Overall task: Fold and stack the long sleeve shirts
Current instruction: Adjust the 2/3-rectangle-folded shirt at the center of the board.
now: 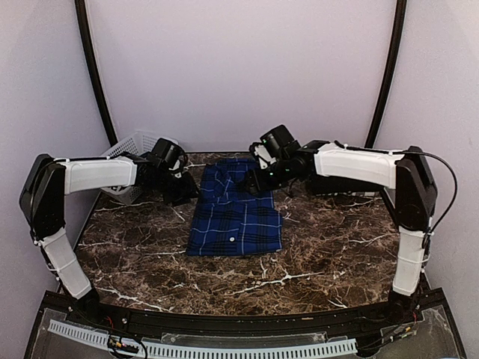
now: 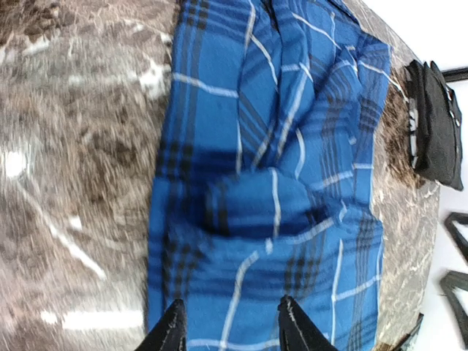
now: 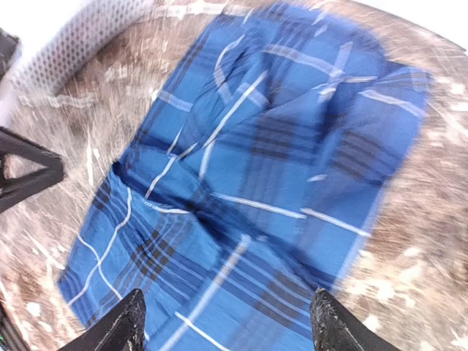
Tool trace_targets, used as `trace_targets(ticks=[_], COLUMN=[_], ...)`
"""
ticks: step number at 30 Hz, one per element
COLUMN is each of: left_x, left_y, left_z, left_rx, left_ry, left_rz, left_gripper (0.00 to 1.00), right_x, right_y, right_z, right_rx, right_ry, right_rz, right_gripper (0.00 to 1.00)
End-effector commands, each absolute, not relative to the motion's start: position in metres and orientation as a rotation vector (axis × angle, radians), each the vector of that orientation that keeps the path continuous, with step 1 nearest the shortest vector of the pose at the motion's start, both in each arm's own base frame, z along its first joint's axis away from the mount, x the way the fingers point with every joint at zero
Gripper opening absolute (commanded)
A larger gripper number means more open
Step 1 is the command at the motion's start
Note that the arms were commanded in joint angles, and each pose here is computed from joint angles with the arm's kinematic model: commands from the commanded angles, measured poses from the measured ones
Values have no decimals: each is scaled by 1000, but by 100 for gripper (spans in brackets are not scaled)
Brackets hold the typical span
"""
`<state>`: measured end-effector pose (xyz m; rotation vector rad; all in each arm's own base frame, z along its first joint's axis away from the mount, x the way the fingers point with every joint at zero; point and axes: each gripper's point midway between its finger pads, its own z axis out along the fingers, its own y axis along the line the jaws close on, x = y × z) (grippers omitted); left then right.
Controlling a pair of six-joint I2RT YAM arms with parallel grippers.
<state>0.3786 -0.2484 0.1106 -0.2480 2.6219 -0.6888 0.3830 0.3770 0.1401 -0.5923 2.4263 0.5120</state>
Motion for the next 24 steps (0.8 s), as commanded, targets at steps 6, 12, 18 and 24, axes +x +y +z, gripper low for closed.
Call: trace_targets(ticks=[6, 12, 18, 24], left_x=[403, 402, 401, 397], left_y=[-254, -254, -254, -258], left_z=[95, 90, 89, 95], left_rx=[-73, -64, -74, -71], left_ry=[2665, 2680, 2685, 2678], left_rz=[-677, -682, -698, -734], left_gripper=[47, 48, 48, 48], right_x=[361, 347, 345, 351], right_y=[308, 301, 304, 305], right_z=[113, 79, 58, 47], right_rx=[-361, -296, -217, -180], right_ry=[2496, 2548, 2566, 2572], right_rz=[851, 1001, 1104, 1107], right_gripper=[74, 74, 68, 55])
